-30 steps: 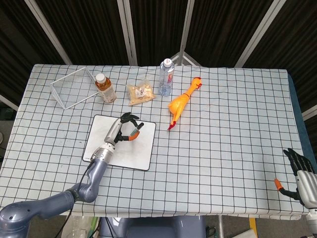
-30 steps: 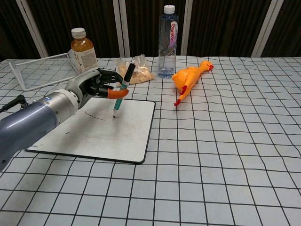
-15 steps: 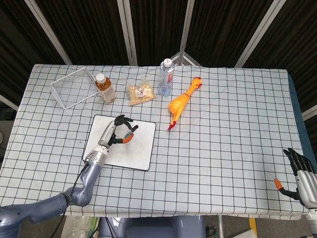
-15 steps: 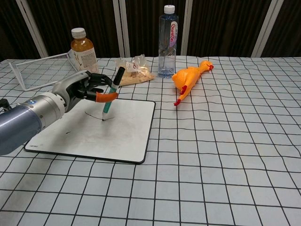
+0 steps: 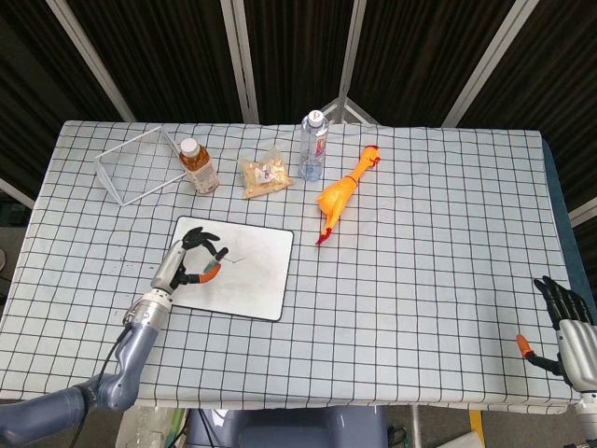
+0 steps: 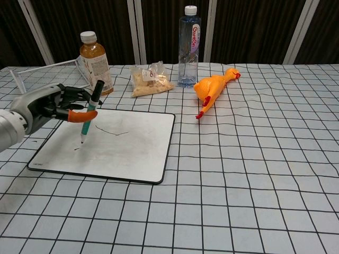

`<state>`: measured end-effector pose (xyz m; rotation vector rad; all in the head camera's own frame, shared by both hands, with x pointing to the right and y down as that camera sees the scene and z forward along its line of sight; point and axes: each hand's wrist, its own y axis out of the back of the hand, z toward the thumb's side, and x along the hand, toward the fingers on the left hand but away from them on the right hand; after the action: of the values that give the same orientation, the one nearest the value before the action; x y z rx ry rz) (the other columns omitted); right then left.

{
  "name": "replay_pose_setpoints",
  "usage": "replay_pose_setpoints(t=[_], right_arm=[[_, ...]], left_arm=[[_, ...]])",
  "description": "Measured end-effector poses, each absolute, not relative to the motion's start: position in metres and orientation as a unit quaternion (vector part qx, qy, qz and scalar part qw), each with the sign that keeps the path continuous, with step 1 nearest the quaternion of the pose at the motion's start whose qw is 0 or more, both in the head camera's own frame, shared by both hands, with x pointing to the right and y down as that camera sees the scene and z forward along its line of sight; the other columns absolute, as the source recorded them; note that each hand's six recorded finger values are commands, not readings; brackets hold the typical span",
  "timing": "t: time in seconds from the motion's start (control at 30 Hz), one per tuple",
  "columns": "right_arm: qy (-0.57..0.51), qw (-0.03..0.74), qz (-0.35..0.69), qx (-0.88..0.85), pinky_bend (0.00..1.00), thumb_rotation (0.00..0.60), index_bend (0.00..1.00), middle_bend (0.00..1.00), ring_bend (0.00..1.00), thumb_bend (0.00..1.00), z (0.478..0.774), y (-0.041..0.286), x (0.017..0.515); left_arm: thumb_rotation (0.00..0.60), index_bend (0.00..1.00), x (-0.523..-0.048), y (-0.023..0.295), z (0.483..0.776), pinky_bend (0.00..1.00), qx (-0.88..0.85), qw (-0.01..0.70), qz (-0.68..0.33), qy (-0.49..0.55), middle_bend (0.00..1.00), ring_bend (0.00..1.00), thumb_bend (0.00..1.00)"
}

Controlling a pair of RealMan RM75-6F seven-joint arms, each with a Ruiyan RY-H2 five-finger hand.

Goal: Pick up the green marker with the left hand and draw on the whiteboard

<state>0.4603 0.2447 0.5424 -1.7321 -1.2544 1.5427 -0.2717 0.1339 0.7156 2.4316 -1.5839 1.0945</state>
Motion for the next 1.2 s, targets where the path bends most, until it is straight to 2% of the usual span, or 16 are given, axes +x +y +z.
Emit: replay_pose_setpoints(t=[0.27, 1.2], right_arm=[[-0.462, 0.249, 0.567, -0.635, 0.00, 0.600, 0.00, 0.00, 0.00, 0.35, 0.543, 0.244, 0.459], [-0.461, 0.243, 0.561, -0.643, 0.00, 0.600, 0.00, 0.00, 0.00, 0.35, 0.543, 0.245, 0.459]], left_arm=[[0.600, 0.77, -0.291, 0.134, 0.704, 0.09, 0.774, 0.013, 0.355, -0.524, 0.27, 0.07, 0.54], [0.600, 0.77, -0.253, 0.125, 0.734, 0.09, 0.781, 0.012, 0.370, -0.502, 0.27, 0.07, 0.54]])
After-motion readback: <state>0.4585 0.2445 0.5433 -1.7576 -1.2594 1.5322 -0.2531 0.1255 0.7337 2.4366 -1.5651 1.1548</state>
